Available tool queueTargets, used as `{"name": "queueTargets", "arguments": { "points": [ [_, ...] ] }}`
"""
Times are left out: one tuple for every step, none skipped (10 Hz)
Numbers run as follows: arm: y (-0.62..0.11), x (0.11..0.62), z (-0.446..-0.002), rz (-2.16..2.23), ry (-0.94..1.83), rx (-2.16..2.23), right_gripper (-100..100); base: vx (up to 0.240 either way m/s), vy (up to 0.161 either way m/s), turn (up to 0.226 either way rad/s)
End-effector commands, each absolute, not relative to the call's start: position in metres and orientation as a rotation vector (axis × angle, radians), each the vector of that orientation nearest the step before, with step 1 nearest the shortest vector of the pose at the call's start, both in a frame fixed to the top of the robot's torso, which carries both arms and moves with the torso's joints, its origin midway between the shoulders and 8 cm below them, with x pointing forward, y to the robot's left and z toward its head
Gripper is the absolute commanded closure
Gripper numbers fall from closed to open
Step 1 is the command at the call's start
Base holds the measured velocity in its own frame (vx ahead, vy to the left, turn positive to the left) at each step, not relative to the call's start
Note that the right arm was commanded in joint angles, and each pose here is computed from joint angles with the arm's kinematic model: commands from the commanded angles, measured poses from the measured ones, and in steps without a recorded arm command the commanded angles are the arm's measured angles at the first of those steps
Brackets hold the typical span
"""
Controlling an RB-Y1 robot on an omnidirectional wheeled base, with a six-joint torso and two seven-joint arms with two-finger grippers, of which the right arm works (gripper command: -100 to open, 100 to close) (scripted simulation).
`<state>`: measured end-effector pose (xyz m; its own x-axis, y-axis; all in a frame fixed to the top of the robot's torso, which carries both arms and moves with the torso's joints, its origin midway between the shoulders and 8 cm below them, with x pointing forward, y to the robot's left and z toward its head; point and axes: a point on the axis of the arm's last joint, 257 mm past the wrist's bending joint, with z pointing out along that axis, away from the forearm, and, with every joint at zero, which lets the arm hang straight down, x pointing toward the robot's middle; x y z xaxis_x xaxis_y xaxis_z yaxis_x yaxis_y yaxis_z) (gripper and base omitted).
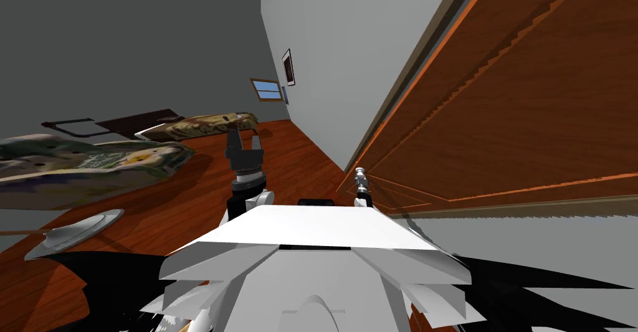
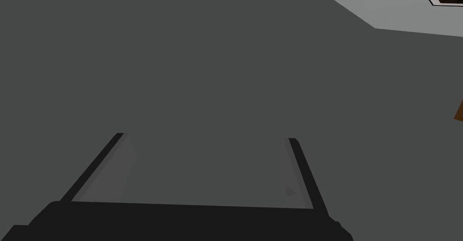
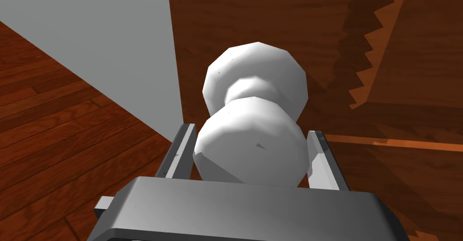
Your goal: Pull the door open
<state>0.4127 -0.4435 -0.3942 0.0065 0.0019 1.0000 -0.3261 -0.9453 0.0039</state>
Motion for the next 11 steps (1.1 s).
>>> {"name": "queueTargets", "arguments": {
  "points": [
    [-0.439,0.412,-0.394,2.049,-0.319,2.058,100,-0.195,-0.034,0.062],
    [-0.436,0.412,-0.393,2.058,-0.304,2.065,100,-0.219,-0.007,0.075],
    [-0.433,0.411,-0.393,2.073,-0.282,2.077,100,-0.224,0.017,0.085],
    [-0.43,0.411,-0.392,2.083,-0.267,2.085,100,-0.244,-0.006,0.079],
    [-0.428,0.41,-0.392,2.092,-0.254,2.092,100,-0.252,-0.031,0.083],
    [-0.425,0.409,-0.392,2.102,-0.237,2.102,100,-0.224,-0.036,0.084],
    [-0.423,0.408,-0.392,2.109,-0.226,2.108,100,-0.214,-0.027,0.054],
    [-0.425,0.407,-0.393,2.096,-0.232,2.109,100,-0.097,-0.007,0.016],
    [-0.416,0.4,-0.394,2.123,-0.177,2.135,100,-0.147,-0.027,0.018],
    [-0.412,0.396,-0.393,2.139,-0.149,2.146,100,-0.236,-0.037,0.018],
    [-0.407,0.392,-0.393,2.155,-0.12,2.158,100,-0.21,-0.022,0.001]
  ]
}}
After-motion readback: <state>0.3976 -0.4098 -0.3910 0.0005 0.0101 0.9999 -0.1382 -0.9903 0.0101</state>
